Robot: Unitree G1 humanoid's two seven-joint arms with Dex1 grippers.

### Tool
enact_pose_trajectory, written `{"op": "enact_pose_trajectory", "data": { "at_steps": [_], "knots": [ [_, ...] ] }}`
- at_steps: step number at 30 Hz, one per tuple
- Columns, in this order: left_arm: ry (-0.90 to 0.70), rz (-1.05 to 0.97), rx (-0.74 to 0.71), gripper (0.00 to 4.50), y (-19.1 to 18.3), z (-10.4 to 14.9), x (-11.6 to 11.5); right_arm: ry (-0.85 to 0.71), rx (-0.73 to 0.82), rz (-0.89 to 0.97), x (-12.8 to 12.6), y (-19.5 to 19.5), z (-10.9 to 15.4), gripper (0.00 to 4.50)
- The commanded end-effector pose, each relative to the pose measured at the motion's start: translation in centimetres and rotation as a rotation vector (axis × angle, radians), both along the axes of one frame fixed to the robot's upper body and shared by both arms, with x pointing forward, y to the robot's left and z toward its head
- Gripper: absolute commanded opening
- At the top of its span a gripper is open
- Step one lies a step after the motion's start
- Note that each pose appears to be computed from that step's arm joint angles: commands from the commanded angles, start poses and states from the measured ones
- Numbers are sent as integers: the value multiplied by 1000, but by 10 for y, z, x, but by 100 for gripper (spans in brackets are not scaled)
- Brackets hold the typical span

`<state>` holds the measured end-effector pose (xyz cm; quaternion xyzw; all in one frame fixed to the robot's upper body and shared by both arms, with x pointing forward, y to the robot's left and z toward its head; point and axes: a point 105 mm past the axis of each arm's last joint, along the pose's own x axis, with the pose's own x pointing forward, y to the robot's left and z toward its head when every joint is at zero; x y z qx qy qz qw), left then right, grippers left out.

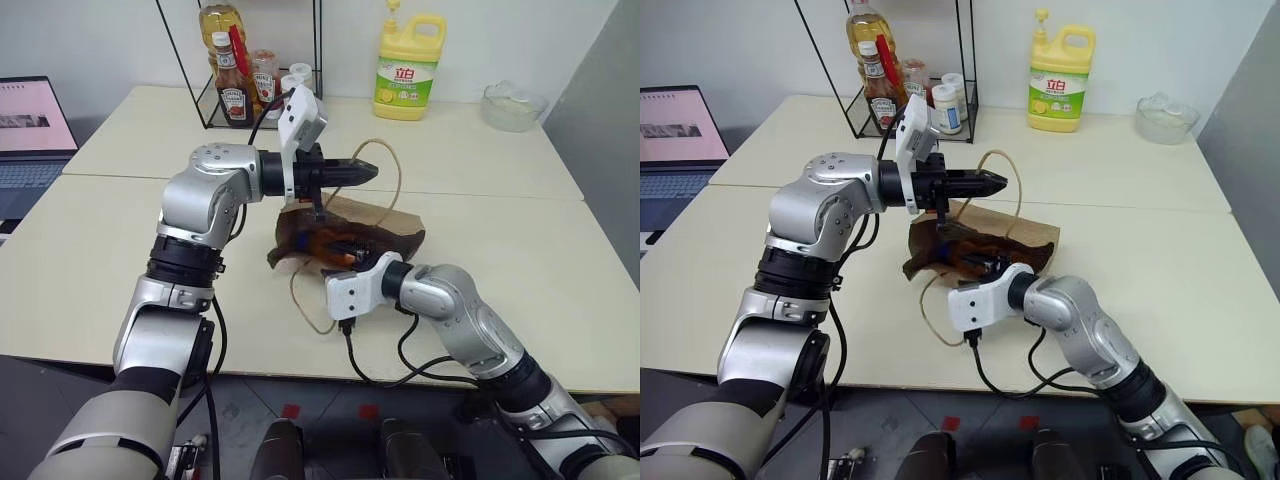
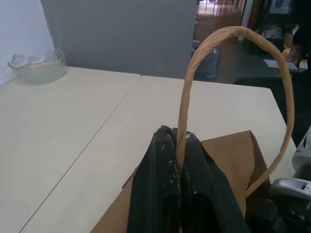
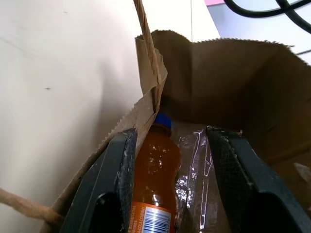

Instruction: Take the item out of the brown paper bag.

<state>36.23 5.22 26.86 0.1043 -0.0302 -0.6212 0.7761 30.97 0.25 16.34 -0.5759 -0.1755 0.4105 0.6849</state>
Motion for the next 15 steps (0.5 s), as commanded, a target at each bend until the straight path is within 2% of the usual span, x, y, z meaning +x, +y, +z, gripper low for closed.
{"op": "enact_pose_trajectory", "data": {
  "at_steps": [1,4,8,10,15],
  "knots": [
    [-43,-28,-40,0,0,21,-5,47,16,-43,6,5,4,235],
    [-41,-32,-41,0,1,22,-5,123,46,-42,2,4,5,235],
    [-35,-33,-34,0,3,21,-6,292,142,15,-19,0,15,235],
    [-30,-36,-32,0,3,21,-6,336,182,15,-19,-4,20,235],
    [-21,-57,-24,0,2,20,-10,405,257,-87,-1,-11,17,235]
  ]
}}
